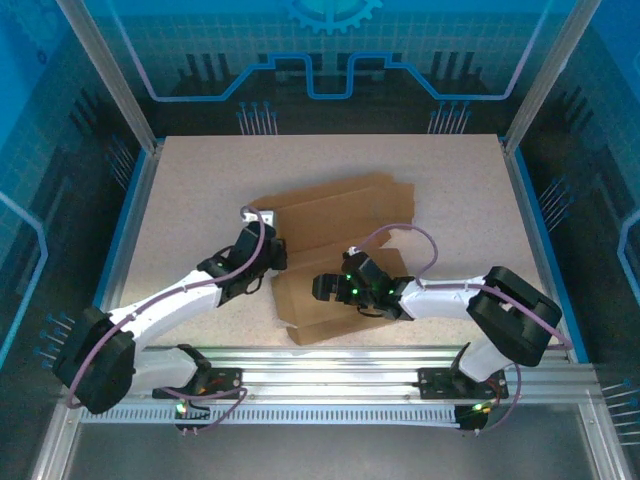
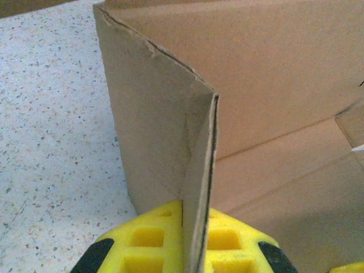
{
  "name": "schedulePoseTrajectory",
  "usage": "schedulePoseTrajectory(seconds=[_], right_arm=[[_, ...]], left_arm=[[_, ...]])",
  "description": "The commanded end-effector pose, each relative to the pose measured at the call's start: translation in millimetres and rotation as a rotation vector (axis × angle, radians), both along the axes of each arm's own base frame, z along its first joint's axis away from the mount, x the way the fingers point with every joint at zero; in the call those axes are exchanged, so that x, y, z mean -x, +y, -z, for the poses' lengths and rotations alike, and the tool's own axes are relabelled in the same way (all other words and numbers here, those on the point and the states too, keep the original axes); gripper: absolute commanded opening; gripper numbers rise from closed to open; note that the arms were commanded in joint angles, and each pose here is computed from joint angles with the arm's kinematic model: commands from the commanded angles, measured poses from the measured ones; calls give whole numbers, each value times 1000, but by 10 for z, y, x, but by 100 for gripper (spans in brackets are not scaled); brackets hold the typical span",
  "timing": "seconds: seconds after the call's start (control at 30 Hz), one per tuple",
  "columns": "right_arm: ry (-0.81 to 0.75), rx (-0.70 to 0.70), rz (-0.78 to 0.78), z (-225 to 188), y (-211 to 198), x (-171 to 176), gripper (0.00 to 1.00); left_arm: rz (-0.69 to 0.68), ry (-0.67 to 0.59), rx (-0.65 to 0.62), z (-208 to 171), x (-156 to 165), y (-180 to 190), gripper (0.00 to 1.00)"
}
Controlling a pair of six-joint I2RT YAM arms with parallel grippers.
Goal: Fold the paper box
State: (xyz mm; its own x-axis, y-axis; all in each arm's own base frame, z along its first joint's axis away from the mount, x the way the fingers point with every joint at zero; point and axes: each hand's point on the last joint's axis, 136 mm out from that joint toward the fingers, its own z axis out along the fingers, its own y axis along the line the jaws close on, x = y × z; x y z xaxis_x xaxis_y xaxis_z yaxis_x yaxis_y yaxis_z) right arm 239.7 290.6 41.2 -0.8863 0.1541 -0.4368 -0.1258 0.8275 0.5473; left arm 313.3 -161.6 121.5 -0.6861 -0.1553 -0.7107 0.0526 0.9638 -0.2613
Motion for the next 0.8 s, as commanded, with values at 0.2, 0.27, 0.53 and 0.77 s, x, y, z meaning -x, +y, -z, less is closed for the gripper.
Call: schedulePoseTrajectory(seconds=[0.2,0.27,0.53,0.77], right_arm=[[78,166,83,337,-483,252,99],[63,169,134,317,-591,257,99],[16,139,267,257,-934,358,99],[-31,97,198,142,-852,367,97]], left_arm=[[28,435,-217,982,951,272,4],[60,396,-247,964,909,175,4],[129,338,-276,1001,846,-194,5],[124,348,-314,975,885,-207,5]])
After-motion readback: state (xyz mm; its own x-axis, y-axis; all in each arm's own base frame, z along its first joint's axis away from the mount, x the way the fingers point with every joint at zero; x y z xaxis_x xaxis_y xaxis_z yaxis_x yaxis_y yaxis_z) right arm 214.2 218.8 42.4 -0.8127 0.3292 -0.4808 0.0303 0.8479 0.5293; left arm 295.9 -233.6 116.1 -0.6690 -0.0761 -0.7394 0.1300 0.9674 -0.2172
